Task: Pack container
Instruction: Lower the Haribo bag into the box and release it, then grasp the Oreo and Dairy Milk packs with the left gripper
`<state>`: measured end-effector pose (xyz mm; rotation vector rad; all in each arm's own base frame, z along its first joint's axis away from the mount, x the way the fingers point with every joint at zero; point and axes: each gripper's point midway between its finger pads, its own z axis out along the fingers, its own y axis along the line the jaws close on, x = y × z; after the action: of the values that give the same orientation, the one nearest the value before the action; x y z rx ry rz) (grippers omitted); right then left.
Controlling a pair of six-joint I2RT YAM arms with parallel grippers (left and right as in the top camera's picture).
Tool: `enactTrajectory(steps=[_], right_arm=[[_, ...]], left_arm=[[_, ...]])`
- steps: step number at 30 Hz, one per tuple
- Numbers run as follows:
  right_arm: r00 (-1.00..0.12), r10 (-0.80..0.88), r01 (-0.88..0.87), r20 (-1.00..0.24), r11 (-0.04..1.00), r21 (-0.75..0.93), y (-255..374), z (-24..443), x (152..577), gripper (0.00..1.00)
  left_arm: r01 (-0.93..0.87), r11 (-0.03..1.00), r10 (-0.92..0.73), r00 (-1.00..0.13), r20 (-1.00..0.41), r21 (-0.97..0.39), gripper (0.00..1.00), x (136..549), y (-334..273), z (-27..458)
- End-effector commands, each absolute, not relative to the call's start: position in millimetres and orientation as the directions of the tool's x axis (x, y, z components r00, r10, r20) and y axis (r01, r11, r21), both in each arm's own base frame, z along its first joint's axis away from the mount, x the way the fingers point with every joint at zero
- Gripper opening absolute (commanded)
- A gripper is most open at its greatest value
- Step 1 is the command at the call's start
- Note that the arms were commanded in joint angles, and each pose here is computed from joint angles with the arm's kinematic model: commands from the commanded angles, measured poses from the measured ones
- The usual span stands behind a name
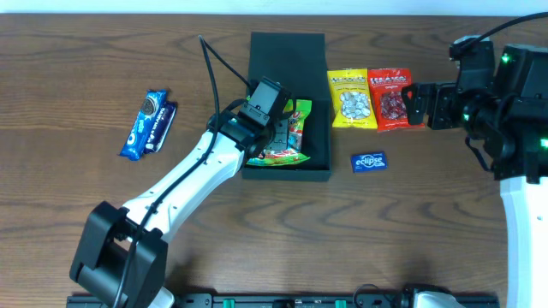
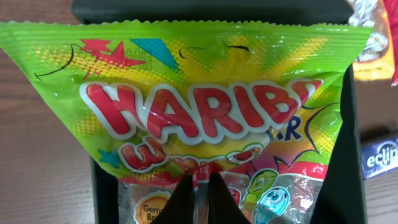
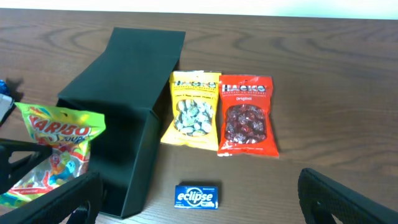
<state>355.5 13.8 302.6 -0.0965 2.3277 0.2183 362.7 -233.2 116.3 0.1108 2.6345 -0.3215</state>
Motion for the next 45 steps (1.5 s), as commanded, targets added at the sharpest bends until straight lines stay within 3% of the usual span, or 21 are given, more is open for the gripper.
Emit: enactTrajectory(steps=[1,4,5,6,7,16,22,26,31,38,41,45], right_arm=[[-0.684,0.020,-0.120,-0.729,0.983,0.139,10,309,356,0.99],[-0.684,0.020,-0.120,-0.729,0.983,0.139,10,309,356,0.99],[-0.684,0.020,-0.120,-0.729,0.983,0.139,10,309,356,0.99],[-0.684,0.020,-0.120,-0.729,0.983,0.139,10,309,356,0.99],[-0.683,0.020,-0.120,-0.730,0.983,0.139,10,309,356,0.99],[-0.685,0.020,-0.108,-0.728,0.986,0.128,7,308,356,0.99],[-0.718,0.022,-0.101,-0.696,0.986,0.135,6,292,363,0.99],[-0.769,0.023,-0.088,-0.639,0.986,0.141,3,262,378,0.99],[-0.773,0.021,-0.090,-0.634,0.986,0.142,1,234,416,0.99],[-0.757,-0.011,-0.139,-0.653,0.979,0.145,12,198,463,0.99],[-0.755,-0.026,-0.174,-0.656,0.971,0.161,24,189,472,0.99],[-0.760,-0.048,-0.193,-0.649,0.969,0.154,29,181,475,0.99]], left_arm=[[0.116,0.968,-0.020,-0.851,-0.525,-0.224,0.06,375,-235,133],[0.126,0.970,-0.010,-0.835,-0.550,-0.209,0.09,380,-234,136],[0.134,0.970,-0.002,-0.833,-0.554,-0.204,0.44,381,-234,137],[0.142,0.969,0.006,-0.830,-0.557,-0.201,0.85,381,-235,137],[0.151,0.968,0.014,-0.830,-0.558,-0.201,0.98,381,-236,137],[0.248,0.956,0.082,-0.737,-0.671,-0.156,0.95,388,-235,179],[0.186,0.973,0.020,-0.665,-0.746,-0.139,0.95,410,-204,209],[0.131,0.979,-0.036,-0.646,-0.763,-0.158,0.95,432,-173,214],[0.134,0.989,0.036,-0.612,-0.790,-0.059,0.95,448,-136,218],[0.076,0.997,0.050,-0.660,-0.750,-0.001,0.95,448,-94,204],[0.015,1.000,0.015,-0.718,-0.696,0.006,0.95,445,-63,186],[0.050,0.996,0.085,-0.761,-0.644,0.072,0.95,451,-37,159]])
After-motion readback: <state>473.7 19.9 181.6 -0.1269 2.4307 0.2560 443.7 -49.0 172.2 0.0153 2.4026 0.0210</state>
